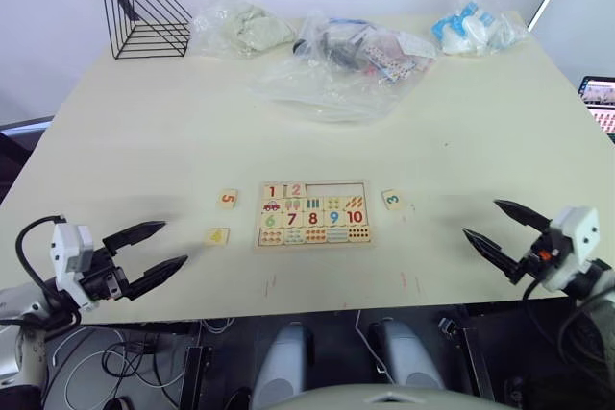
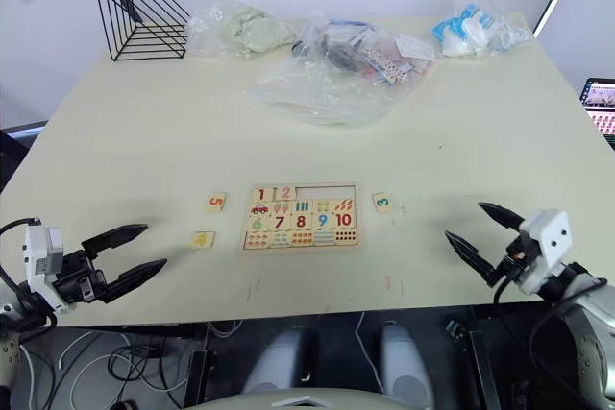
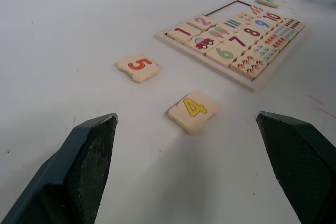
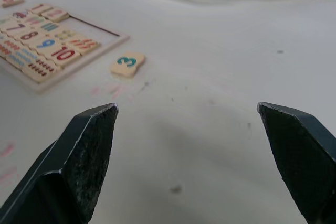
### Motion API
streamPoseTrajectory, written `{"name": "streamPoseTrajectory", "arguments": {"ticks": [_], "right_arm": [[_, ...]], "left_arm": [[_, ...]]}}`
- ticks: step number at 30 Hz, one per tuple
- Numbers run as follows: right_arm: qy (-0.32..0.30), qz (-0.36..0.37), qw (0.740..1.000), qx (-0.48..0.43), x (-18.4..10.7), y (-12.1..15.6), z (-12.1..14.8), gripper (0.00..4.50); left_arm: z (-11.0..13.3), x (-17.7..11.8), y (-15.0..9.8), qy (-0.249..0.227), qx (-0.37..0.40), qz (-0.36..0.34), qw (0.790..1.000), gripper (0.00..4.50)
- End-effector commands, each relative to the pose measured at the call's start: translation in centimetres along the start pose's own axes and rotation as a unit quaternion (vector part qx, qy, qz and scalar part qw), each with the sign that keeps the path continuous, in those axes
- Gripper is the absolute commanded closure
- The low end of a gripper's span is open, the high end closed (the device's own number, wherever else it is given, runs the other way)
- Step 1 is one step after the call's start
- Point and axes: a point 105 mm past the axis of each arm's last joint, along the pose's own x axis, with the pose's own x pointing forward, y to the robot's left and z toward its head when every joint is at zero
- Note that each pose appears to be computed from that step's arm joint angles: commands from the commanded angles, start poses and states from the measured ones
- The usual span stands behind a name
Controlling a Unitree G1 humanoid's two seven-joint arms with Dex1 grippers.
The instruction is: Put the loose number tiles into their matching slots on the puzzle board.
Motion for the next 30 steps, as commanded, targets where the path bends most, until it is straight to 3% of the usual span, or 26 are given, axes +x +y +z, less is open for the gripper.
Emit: {"name": "streamPoseTrajectory", "arguments": {"ticks": [1,11,30], "right_arm": [[-0.013,-0.006,1.0,-0.027,-1.5,-0.4,0.6,0.04],[-0.003,-0.025,0.999,-0.048,-3.8,-1.4,-0.8,0.04],[0.0,0.014,0.999,-0.039,-3.3,-0.3,-0.5,0.04]], "left_arm": [[0.0,-0.4,-0.1,0.005,0.009,-0.004,1.0,0.0],[-0.5,-0.8,-0.3,0.02,0.013,-0.022,0.999,0.0],[-0.9,-0.4,0.3,0.01,0.017,-0.023,1.0,0.0]]}}
